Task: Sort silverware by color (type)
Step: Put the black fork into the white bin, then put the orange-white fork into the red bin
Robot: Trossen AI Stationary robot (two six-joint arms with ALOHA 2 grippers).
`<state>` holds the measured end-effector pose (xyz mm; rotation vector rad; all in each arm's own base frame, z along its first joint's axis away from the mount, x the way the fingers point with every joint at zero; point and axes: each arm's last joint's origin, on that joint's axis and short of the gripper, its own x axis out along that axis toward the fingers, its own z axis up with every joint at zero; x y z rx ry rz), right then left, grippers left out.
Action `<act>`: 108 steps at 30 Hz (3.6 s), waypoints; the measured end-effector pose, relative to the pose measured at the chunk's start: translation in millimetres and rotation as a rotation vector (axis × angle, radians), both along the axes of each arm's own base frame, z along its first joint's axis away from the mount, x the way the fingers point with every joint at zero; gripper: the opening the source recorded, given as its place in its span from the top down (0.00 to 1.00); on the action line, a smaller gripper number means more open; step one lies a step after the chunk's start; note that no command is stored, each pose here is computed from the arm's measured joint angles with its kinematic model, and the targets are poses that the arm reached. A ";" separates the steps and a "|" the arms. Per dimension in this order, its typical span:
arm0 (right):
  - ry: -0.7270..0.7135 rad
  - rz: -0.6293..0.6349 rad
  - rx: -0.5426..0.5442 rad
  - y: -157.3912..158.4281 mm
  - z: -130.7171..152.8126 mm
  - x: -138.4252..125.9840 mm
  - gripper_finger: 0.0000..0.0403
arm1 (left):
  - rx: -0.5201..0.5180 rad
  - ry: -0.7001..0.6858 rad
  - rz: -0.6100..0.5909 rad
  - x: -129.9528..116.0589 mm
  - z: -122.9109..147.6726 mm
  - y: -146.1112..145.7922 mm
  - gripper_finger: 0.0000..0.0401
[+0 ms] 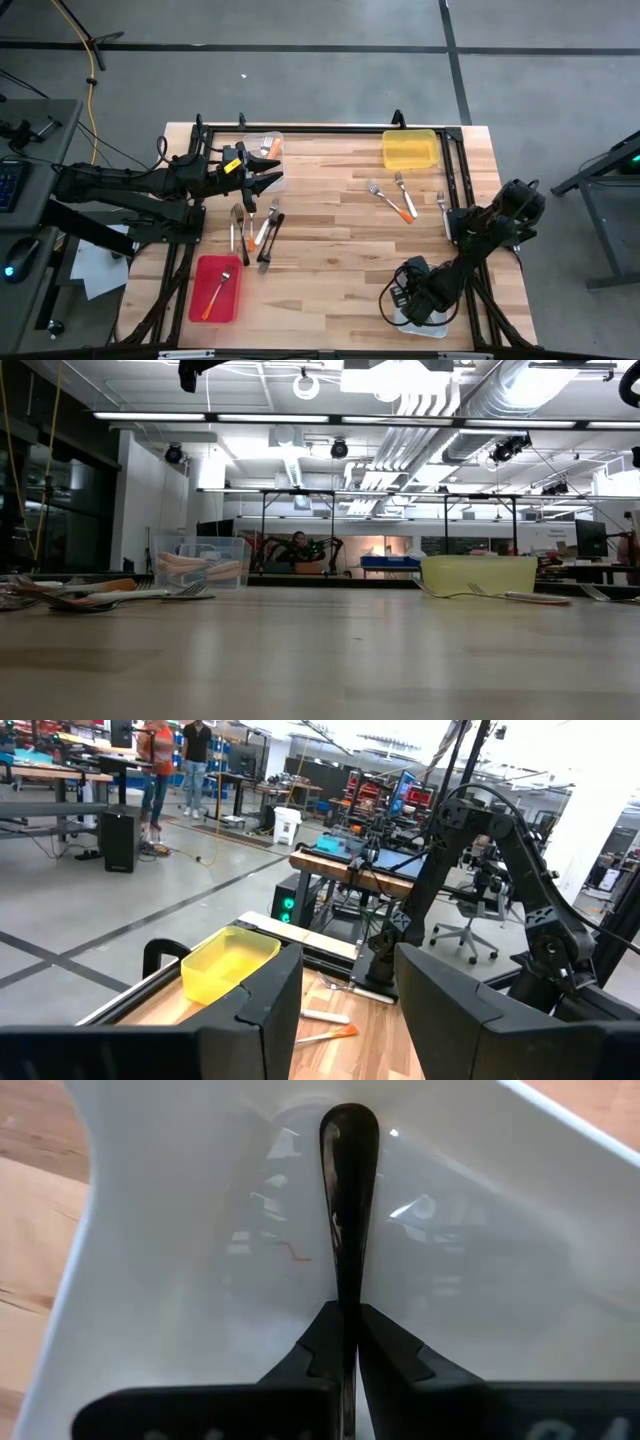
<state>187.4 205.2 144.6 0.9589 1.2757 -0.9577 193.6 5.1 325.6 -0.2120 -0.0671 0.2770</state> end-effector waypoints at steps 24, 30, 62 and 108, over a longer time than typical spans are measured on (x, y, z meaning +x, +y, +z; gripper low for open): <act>-0.115 0.265 0.166 -9.9 52.6 -11.4 0.52 | 0.000 0.000 0.000 0.0 0.1 0.0 0.62; -0.408 0.416 0.214 -39.2 112.6 -25.6 0.52 | 0.000 0.000 0.000 0.0 0.1 0.0 0.62; -1.227 0.752 -0.698 -211.5 197.1 75.3 0.52 | 0.005 -0.053 -0.011 -0.2 5.3 -0.7 0.62; -1.228 0.816 -0.769 -211.2 200.4 74.3 0.52 | -0.752 1.037 0.516 -30.7 -73.0 -7.9 0.62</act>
